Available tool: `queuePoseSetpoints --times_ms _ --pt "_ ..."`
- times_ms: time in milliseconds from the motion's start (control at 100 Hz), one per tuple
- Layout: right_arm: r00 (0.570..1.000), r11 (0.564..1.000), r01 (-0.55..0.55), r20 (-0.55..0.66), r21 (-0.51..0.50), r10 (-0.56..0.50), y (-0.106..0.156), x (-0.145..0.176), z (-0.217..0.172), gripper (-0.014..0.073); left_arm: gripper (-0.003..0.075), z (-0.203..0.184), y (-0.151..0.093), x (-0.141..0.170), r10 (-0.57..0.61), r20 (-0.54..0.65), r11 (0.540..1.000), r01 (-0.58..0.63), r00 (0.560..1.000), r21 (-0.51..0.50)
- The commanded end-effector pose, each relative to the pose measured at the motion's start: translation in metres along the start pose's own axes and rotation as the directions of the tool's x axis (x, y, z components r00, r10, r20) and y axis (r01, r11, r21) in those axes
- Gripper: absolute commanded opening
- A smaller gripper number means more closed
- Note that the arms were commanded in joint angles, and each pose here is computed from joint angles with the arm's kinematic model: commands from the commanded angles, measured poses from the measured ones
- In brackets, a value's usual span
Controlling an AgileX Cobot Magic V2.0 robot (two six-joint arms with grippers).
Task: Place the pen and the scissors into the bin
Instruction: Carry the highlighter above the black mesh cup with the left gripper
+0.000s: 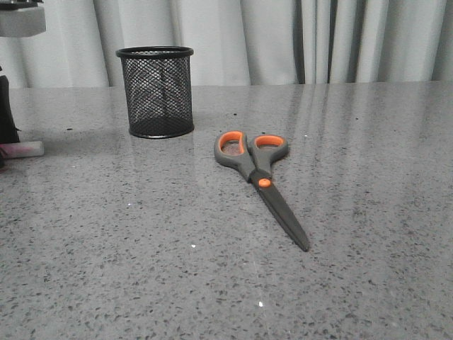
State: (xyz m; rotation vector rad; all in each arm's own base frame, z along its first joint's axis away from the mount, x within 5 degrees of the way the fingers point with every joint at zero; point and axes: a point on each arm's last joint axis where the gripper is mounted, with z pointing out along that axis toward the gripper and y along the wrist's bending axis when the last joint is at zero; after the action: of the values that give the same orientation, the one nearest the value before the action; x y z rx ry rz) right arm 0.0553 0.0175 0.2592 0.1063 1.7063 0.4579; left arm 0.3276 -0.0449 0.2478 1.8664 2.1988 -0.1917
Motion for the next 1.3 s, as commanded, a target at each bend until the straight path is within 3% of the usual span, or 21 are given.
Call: queuePoseSetpoints --times_ms 0,150,280,380,480,560,620,720,860,980,1120,1290 --pt "0.997 1.0 0.01 0.08 -0.01 -0.009 0.004 -0.016 -0.001 0.0297 0.0334 -0.01 0.003 -0.006 0.014 0.019 0.999 -0.014 1.0 -0.044" --pt "0.997 1.0 0.004 0.078 -0.012 -0.003 0.004 -0.016 -0.001 0.0297 0.0209 -0.004 0.005 -0.005 0.001 0.015 1.0 0.0 1.0 -0.025" --pt "0.997 1.0 0.004 0.078 -0.012 -0.003 0.004 -0.016 -0.001 0.0297 -0.0021 -0.007 0.004 -0.007 -0.076 0.033 0.996 0.077 0.997 -0.033" --pt "0.997 1.0 0.004 0.076 -0.012 -0.003 0.004 -0.015 -0.001 0.0297 -0.0019 -0.019 0.006 -0.018 -0.141 0.154 0.982 0.158 0.978 -0.103" --pt "0.997 1.0 0.004 0.076 -0.012 -0.003 0.004 -0.015 -0.001 0.0297 -0.0019 -0.046 0.008 -0.034 -0.177 0.362 0.939 0.267 0.915 -0.215" --pt "0.997 1.0 0.002 0.076 -0.013 -0.001 0.004 -0.015 -0.001 0.0297 -0.0019 -0.073 0.007 -0.05 -0.163 0.556 0.897 0.357 0.815 -0.26" --pt "0.997 1.0 0.002 0.076 -0.013 -0.001 0.004 -0.015 -0.001 0.0297 -0.0019 -0.094 0.002 -0.061 -0.083 0.669 0.886 0.361 0.739 -0.289" --pt "0.997 1.0 0.002 0.076 -0.013 -0.001 0.004 -0.015 -0.001 0.0297 -0.0019 -0.124 -0.004 -0.077 0.03 0.838 0.874 0.393 0.545 -0.286" --pt "0.997 1.0 0.002 0.074 -0.013 -0.001 0.004 -0.015 -0.001 0.0297 -0.0019 -0.145 -0.01 -0.092 0.096 0.951 0.896 0.39 0.293 -0.211" --pt "0.997 1.0 0.002 0.074 -0.013 -0.001 0.004 -0.015 -0.001 0.0297 -0.0019 -0.138 -0.009 -0.104 0.069 0.984 0.938 0.325 0.166 -0.121" --pt "0.997 1.0 0.002 0.074 -0.013 -0.001 0.004 -0.015 -0.001 0.0297 -0.0019 -0.113 -0.002 -0.113 0.019 0.986 0.963 0.261 0.163 -0.062" --pt "0.997 1.0 0.002 0.074 -0.013 -0.001 0.004 -0.015 -0.001 0.0297 -0.0019 -0.083 0.011 -0.116 0.049 0.976 0.965 0.241 0.212 -0.101"
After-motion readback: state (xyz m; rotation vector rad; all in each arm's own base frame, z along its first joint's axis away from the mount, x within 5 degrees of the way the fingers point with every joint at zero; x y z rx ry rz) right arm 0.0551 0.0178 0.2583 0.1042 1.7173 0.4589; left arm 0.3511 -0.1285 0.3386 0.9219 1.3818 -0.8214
